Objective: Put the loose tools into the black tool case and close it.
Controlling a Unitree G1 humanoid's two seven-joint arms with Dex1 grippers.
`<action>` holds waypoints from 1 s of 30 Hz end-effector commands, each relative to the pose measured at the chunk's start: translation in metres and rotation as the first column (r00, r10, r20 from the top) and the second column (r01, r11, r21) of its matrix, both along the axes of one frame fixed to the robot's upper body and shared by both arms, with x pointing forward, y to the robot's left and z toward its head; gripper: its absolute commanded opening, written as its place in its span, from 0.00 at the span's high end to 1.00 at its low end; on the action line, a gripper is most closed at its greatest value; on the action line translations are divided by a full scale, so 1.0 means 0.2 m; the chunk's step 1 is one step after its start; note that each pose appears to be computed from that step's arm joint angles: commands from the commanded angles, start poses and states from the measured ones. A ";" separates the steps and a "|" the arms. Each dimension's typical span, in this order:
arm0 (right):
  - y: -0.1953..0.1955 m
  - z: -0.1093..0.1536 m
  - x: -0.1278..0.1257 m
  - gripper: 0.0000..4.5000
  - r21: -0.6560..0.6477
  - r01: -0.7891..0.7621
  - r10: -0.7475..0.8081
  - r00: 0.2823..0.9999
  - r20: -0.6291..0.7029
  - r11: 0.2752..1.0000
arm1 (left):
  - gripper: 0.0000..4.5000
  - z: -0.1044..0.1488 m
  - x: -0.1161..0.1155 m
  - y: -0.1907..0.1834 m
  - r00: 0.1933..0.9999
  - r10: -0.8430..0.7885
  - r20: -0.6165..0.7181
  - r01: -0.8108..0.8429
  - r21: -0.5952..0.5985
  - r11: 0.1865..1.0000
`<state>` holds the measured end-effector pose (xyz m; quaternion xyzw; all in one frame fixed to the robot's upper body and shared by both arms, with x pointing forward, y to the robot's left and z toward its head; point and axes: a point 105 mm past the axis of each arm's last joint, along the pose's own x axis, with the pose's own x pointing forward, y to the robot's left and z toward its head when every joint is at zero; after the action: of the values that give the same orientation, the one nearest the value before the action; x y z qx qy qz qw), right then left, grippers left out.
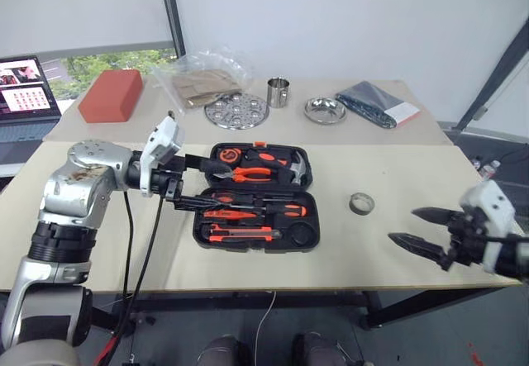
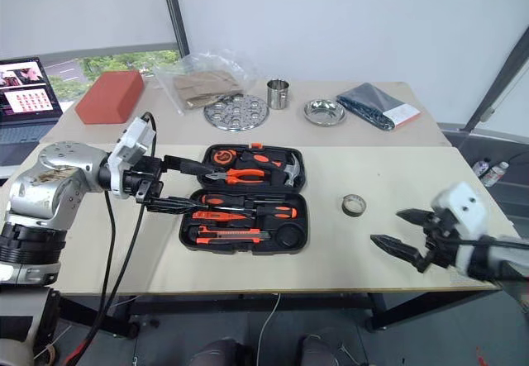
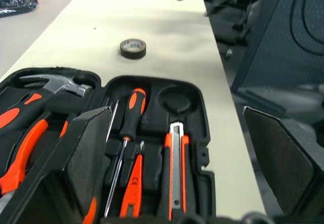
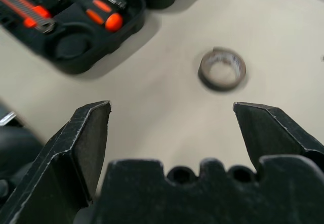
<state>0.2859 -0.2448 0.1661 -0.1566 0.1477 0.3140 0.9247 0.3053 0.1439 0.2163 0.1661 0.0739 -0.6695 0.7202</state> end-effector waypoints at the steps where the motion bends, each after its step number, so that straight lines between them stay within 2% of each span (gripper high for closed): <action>1: 0.07 -0.05 0.17 0.00 -0.065 -0.018 0.021 0.999 0.035 0.998 | 0.01 0.01 -0.03 -0.05 0.998 -0.050 0.043 0.049 0.027 0.998; 5: 0.11 -0.17 0.24 0.00 -0.116 -0.043 0.041 0.999 -0.025 0.992 | 0.01 0.01 -0.02 -0.06 0.999 -0.033 0.043 0.033 0.015 0.999; 8: 0.09 -0.24 0.30 0.00 -0.142 -0.001 -0.009 0.997 -0.072 0.990 | 0.01 0.02 -0.02 -0.07 0.999 -0.031 0.043 0.030 0.015 0.999; 9: 0.09 -0.26 0.31 0.11 -0.151 0.009 -0.021 0.996 -0.083 0.989 | 0.00 0.02 -0.03 -0.07 0.999 -0.030 0.043 0.029 0.013 0.999; 13: 0.09 -0.29 0.32 0.38 -0.139 0.013 -0.027 0.994 -0.102 0.990 | 0.00 0.02 -0.03 -0.06 0.999 -0.020 0.047 0.020 0.011 1.000; 17: 0.10 -0.27 0.33 0.72 -0.102 0.010 -0.019 0.997 -0.081 0.995 | 0.00 0.01 -0.03 -0.05 0.999 -0.016 0.045 0.016 0.016 1.000; 21: 0.16 -0.11 0.29 0.99 -0.044 -0.083 0.083 0.996 -0.022 0.996 | 0.00 0.00 -0.03 -0.05 0.999 -0.026 0.041 0.024 0.029 0.999; 25: 0.36 0.03 0.16 0.99 0.004 -0.290 0.290 0.957 -0.004 0.957 | 0.00 -0.03 -0.05 -0.06 0.998 -0.054 0.028 0.052 0.053 0.997; 27: 0.47 0.04 0.07 0.99 -0.005 -0.407 0.407 0.913 -0.030 0.913 | 0.00 -0.06 -0.06 -0.06 0.997 -0.071 0.026 0.069 0.074 0.995; 30: 0.58 0.04 0.00 0.99 0.000 -0.486 0.485 0.873 -0.055 0.874 | 0.00 -0.09 -0.06 -0.07 0.996 -0.077 0.042 0.073 0.095 0.993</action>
<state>0.2945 -0.1418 0.1685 -0.1835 0.1351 0.5143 0.8268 0.2955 0.1313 0.1922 0.1872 0.1004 -0.6874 0.6945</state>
